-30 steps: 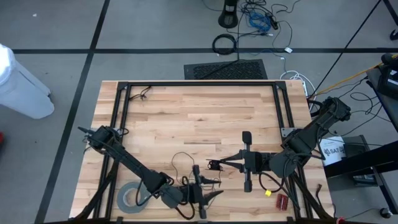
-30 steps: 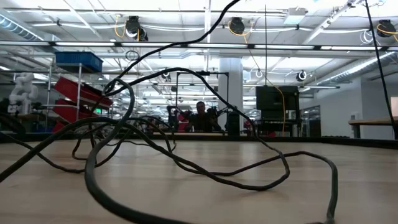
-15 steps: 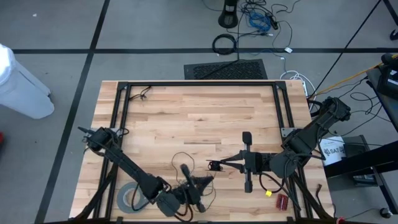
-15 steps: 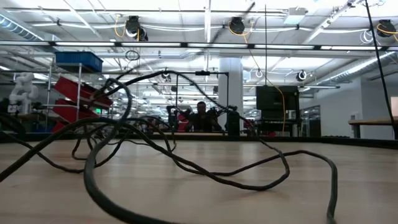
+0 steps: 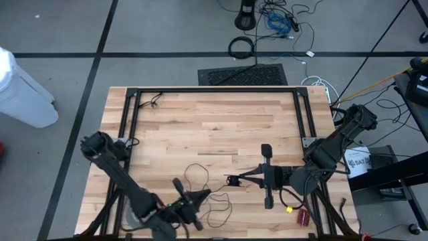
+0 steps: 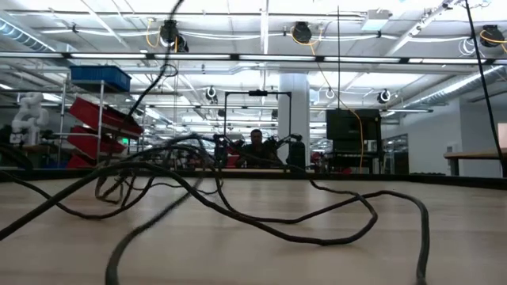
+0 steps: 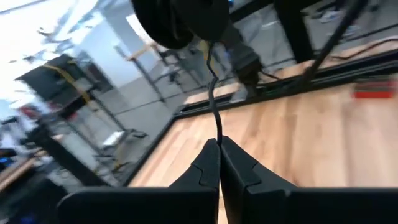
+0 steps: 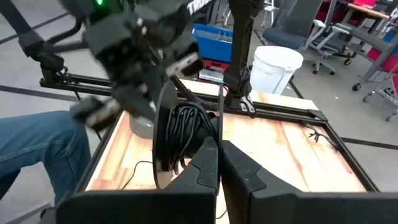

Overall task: Coil cords
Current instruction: Coil the black wire onto the spool

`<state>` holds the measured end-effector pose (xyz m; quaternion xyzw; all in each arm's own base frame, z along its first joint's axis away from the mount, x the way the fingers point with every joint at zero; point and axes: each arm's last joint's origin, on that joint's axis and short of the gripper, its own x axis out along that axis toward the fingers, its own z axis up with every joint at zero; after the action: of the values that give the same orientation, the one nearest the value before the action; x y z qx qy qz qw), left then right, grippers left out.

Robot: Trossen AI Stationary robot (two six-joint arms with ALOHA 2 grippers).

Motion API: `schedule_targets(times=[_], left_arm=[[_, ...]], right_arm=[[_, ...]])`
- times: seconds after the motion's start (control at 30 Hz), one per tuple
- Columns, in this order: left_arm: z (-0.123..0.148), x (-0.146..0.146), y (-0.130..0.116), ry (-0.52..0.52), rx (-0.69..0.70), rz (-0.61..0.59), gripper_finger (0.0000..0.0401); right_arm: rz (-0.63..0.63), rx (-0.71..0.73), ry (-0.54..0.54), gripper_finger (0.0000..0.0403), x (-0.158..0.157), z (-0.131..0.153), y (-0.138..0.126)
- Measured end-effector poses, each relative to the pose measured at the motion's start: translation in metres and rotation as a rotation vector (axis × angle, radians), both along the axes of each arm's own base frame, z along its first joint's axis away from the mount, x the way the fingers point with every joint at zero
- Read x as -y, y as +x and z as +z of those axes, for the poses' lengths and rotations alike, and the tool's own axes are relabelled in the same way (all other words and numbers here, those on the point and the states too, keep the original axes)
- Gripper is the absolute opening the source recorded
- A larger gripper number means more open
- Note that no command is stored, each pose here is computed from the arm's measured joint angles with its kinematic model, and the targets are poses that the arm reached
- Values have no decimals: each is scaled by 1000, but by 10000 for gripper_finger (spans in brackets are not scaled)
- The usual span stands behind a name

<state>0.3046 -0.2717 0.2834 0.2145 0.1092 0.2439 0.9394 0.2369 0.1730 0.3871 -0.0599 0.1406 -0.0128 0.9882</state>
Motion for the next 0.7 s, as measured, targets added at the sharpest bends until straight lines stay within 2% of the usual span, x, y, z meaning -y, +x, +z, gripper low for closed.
schedule_targets(times=[0.3, 0.57, 0.7], left_arm=[[32, -39, -36, -200, -76, -41, 0], [55, -49, -48, -285, -37, -80, 0], [62, -46, -46, -313, -21, -142, 0]], right_arm=[[4, -30, -27, 0, -4, -8, 5], [9, -64, -136, 0, -7, -19, 16], [-12, -78, -165, 0, -3, -24, 26]])
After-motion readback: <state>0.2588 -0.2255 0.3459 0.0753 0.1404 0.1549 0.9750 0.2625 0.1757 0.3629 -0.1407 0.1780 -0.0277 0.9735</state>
